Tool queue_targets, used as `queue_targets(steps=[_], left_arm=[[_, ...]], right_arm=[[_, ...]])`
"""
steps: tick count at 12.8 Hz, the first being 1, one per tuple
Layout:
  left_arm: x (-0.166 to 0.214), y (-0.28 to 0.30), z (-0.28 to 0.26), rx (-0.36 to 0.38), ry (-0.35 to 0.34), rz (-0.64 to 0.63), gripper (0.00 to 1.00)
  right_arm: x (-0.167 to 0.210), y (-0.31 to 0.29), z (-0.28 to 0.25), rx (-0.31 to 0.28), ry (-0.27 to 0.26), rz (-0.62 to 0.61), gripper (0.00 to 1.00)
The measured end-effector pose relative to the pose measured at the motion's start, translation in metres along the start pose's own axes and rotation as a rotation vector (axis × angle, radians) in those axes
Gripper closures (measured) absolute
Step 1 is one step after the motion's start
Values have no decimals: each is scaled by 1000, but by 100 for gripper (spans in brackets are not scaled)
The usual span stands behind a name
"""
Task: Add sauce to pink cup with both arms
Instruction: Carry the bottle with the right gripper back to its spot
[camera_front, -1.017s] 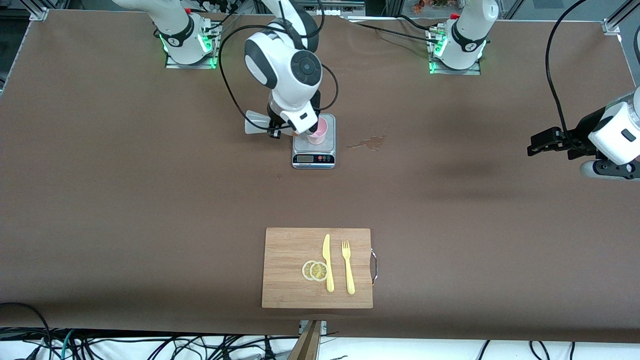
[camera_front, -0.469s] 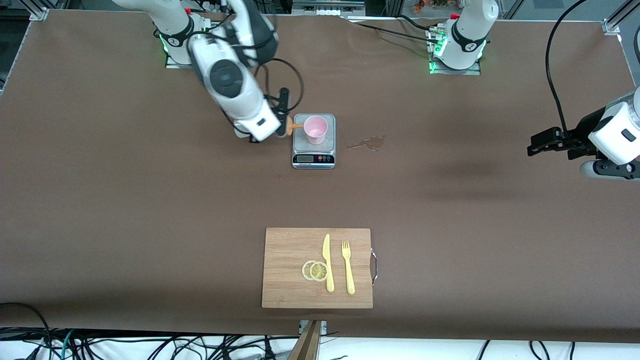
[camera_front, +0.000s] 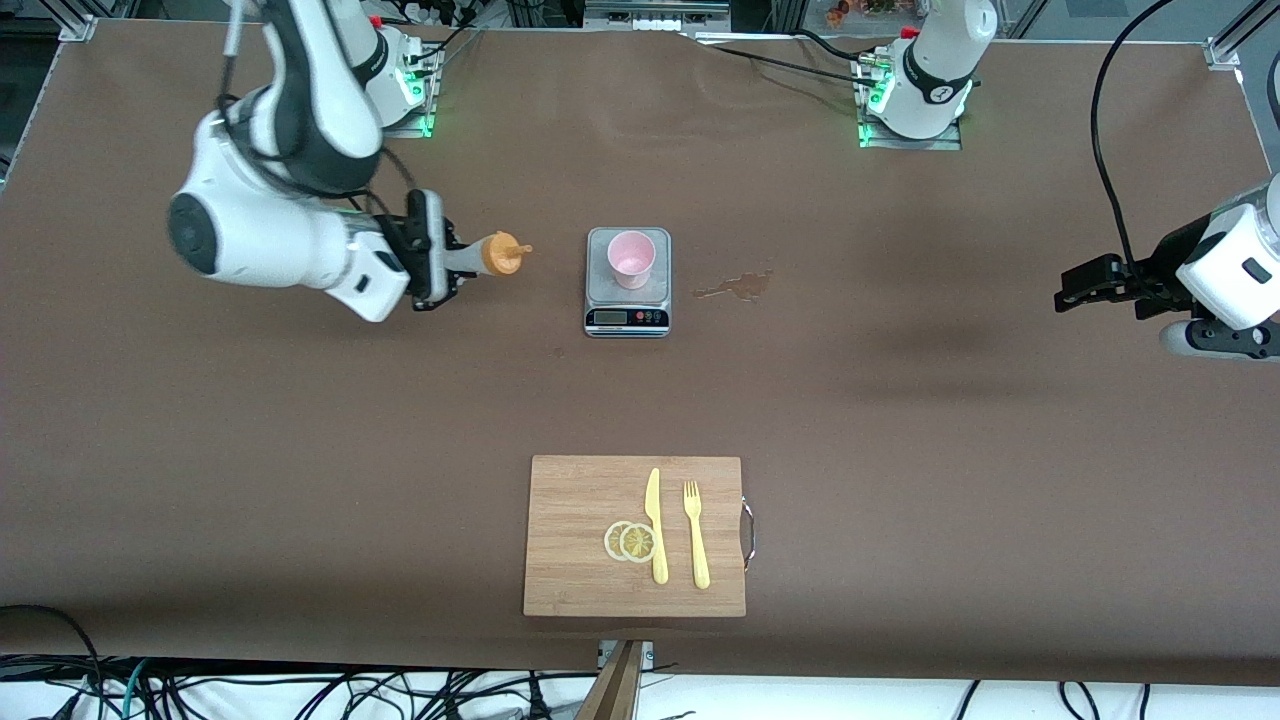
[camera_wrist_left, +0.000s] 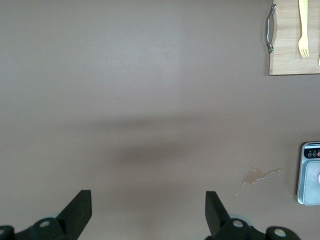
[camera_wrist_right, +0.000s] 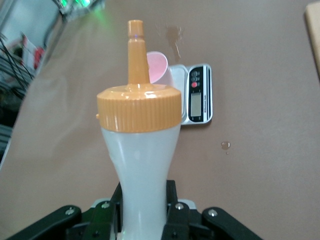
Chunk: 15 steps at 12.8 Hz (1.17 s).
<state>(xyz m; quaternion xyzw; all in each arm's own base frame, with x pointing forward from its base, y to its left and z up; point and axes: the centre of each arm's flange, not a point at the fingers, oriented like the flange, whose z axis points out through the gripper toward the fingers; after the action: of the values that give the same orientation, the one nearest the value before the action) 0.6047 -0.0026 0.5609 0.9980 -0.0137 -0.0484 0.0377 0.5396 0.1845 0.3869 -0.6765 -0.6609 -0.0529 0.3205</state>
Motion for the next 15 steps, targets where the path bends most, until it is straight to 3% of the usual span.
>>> queue_targets(steps=[3, 7, 10, 15], left_arm=[[0, 0, 0, 0, 0, 0, 0], [0, 0, 0, 0, 1, 1, 0], [0, 0, 0, 0, 1, 1, 0], [0, 0, 0, 0, 1, 1, 0]], right_arm=[[-71, 11, -20, 46, 183, -53, 66], [-166, 38, 16, 77, 376, -170, 66], [-220, 54, 55, 76, 481, -266, 66], [-278, 74, 84, 72, 590, -347, 66]])
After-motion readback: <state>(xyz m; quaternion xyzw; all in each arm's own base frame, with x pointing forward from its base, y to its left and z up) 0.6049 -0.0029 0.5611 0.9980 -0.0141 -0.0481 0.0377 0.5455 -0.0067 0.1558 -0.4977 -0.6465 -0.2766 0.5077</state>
